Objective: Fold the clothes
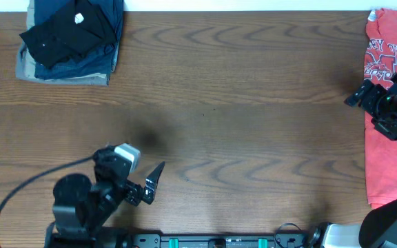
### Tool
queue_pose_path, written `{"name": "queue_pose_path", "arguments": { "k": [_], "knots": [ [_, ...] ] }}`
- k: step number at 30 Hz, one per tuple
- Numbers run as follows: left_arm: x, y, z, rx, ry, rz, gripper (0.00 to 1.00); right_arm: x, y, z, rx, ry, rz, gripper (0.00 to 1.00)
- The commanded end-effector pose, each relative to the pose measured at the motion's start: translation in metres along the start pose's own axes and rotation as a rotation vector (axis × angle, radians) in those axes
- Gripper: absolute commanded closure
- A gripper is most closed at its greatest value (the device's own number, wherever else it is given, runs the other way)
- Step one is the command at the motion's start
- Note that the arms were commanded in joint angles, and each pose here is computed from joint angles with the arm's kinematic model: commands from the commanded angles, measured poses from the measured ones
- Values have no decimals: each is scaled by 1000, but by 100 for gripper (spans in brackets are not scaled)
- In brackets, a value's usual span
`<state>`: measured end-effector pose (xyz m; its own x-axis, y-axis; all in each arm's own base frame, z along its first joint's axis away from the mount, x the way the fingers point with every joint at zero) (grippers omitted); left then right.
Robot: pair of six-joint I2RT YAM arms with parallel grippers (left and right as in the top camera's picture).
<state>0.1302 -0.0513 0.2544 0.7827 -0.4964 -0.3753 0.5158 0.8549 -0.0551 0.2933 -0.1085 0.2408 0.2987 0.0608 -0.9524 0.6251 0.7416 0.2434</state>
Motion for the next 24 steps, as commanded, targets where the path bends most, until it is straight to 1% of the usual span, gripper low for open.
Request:
{"name": "queue_pose_path", "arguments": {
  "k": [1, 7, 15, 19, 20, 24],
  "knots": [
    [5, 3, -10, 65, -56, 25, 2, -6, -2, 0, 13, -21, -1, 1],
    [12, 16, -23, 124, -195, 118, 2, -6, -2, 0, 14, -21, -1, 1],
    [24, 31, -45, 155, -285, 231, 2, -6, -2, 0, 14, -21, -1, 1],
    [31, 35, -49, 184, -360, 251, 2, -6, -2, 0, 14, -21, -1, 1],
    [32, 36, -51, 170, -375, 256, 2, -6, -2, 0, 13, -21, -1, 1],
    [39, 47, -63, 28, -395, 320, 2, -6, -2, 0, 13, -21, -1, 1]
  ]
}}
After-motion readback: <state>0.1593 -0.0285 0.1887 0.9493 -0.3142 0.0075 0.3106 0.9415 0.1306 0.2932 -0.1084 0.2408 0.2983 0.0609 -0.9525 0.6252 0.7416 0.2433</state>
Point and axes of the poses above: each gripper's point midway between its finger pads, its own x axis out along the fingers, its own y axis along the line the jaws close on, z = x × y, the point moved 8 cm from there along -x, back along the fingers
